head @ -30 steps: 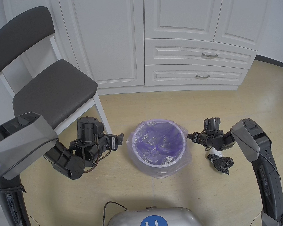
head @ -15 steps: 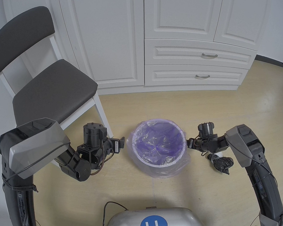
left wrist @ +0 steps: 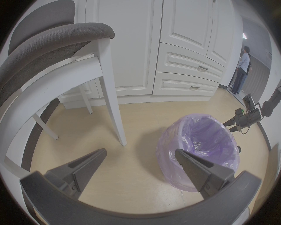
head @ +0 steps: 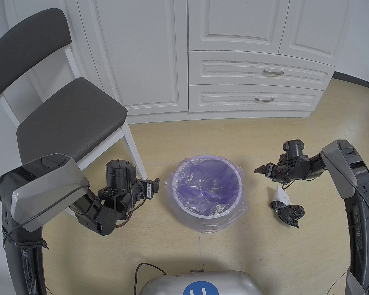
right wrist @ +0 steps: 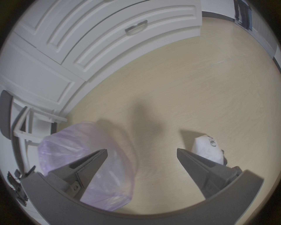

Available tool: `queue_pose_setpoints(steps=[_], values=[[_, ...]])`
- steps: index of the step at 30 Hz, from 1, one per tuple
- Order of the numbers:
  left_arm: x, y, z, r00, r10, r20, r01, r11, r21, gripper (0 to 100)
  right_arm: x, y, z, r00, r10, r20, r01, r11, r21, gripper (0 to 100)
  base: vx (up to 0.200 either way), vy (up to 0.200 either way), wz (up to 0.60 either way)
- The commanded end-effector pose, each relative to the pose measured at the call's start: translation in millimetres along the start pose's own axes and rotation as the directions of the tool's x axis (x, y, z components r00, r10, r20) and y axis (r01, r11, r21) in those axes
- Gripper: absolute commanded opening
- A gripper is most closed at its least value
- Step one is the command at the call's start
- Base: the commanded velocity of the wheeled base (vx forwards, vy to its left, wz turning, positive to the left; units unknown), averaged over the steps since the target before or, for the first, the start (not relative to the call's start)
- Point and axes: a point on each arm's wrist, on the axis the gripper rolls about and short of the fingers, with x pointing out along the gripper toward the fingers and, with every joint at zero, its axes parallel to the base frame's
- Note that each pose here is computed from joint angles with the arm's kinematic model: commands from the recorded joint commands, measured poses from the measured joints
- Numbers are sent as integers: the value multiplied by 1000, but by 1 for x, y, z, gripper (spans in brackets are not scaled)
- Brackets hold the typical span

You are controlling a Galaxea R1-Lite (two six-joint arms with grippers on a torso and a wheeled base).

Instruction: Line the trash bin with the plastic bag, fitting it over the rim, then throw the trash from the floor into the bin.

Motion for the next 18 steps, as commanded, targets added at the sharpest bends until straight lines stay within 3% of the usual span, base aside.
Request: queue_pose_setpoints(steps=[1, 8, 14, 18], values=[[-2, 1, 3, 1000, 2, 8, -2, 1000, -3, 100, -25, 18, 6, 998, 66, -21, -66, 998, -9, 100, 0, 0, 0], [-2, 1, 3, 1000, 3, 6, -3, 1000, -3, 100, 1, 37, -27, 990, 97, -98, -100, 995, -29, 100, 0, 0, 0], [-1, 1, 2, 1000, 3, 3, -3, 1000, -2, 100, 27, 48, -36, 989, 128, -73, -126, 992, 32, 100, 0, 0, 0], [0, 1, 0, 1000, 2, -1, -2, 1000, -1, 100, 43, 43, -42, 995, 82, -51, -81, 997, 19, 100, 0, 0, 0]])
